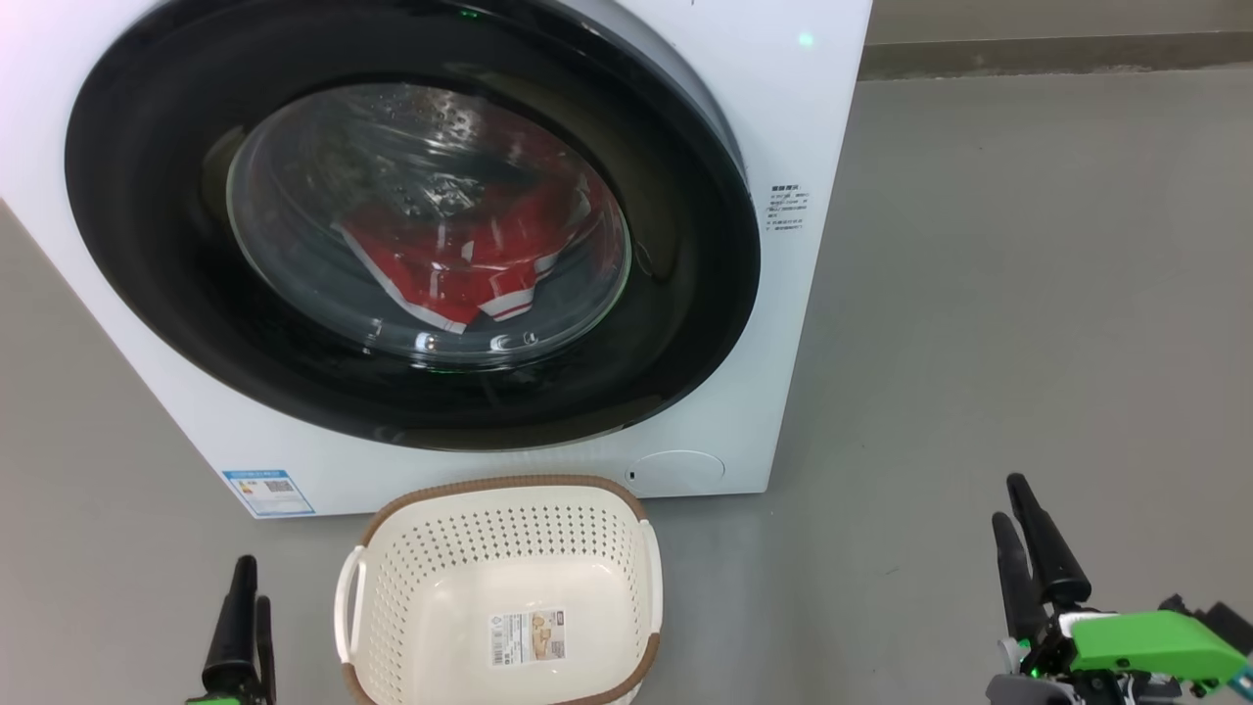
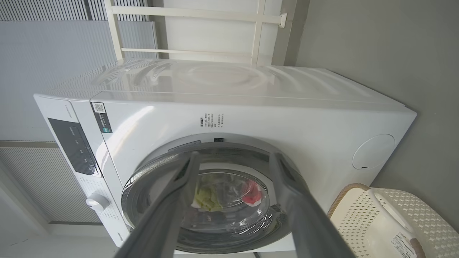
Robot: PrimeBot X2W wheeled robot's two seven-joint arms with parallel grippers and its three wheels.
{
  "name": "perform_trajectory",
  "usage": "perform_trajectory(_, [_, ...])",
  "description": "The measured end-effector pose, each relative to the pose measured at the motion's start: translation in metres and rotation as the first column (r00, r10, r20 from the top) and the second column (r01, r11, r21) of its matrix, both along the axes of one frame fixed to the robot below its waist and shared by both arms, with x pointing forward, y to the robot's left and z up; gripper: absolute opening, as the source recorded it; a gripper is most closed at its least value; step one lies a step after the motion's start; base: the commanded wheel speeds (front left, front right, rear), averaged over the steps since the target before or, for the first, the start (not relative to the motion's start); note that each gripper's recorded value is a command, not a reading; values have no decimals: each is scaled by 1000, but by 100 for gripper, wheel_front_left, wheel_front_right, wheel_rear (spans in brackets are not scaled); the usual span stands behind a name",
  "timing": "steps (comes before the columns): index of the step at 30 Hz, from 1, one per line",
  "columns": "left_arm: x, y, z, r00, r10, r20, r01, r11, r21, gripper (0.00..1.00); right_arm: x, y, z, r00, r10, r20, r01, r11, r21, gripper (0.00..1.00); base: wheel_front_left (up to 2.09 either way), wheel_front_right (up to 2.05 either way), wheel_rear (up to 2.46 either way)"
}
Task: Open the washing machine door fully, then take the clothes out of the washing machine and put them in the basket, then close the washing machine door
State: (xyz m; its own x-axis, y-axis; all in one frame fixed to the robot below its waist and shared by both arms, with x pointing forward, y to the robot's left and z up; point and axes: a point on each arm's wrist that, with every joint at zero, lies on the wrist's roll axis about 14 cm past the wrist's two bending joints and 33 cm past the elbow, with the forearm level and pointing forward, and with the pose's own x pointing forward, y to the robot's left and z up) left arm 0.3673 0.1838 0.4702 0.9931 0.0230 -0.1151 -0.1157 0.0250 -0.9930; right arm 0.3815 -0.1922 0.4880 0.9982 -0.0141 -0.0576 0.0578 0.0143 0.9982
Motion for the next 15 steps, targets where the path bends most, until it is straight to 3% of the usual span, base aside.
perform_trajectory(15, [4, 3, 14, 999, 1, 42, -7, 989, 146, 100, 10, 8, 21, 997, 44, 58, -32, 980, -194, 100, 0, 0, 0])
